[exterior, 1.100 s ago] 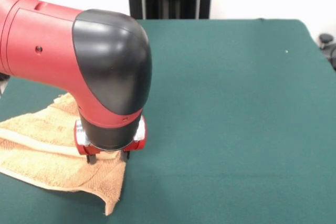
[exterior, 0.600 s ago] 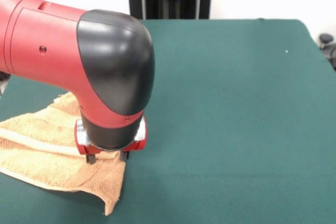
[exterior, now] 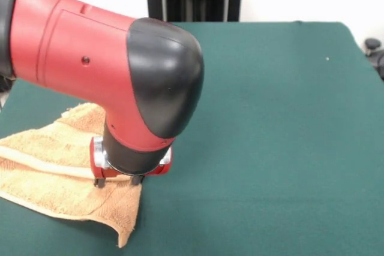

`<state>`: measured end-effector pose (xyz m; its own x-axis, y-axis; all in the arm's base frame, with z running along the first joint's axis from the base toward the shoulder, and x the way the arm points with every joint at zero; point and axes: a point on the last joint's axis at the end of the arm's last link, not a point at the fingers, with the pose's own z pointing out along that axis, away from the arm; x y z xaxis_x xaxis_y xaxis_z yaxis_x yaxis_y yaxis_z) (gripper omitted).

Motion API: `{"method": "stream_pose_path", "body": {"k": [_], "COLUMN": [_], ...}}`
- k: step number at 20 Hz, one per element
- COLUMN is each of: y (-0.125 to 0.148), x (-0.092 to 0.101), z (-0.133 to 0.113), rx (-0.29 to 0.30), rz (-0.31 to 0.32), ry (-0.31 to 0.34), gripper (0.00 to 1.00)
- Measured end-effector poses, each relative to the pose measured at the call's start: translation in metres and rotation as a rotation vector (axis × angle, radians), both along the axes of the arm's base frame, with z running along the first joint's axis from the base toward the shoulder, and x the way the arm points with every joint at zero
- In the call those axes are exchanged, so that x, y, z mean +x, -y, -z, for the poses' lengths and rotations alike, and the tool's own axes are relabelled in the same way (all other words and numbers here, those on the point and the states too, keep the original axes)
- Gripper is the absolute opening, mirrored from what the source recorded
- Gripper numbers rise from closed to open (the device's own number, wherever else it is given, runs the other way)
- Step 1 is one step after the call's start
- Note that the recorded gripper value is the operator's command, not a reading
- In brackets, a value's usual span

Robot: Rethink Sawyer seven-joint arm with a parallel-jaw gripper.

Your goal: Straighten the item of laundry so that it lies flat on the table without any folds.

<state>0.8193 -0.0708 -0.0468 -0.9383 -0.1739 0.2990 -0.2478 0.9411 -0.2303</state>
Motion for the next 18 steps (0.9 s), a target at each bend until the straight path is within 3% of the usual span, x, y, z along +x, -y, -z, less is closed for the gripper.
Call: {"method": "stream_pose_path", "body": {"k": [2, 3, 18], "y": [-0.0018, -0.0026, 0.0022], "x": [0.0002, 0.0003, -0.0004], "z": [0.0004, 0.0006, 0.0020], "rx": [-0.010, -0.015, -0.020], "rz": [-0.003, -0.004, 0.026], "ry": [-0.004, -0.006, -0.027], "gripper": [1.00, 0.00, 0.00]}}
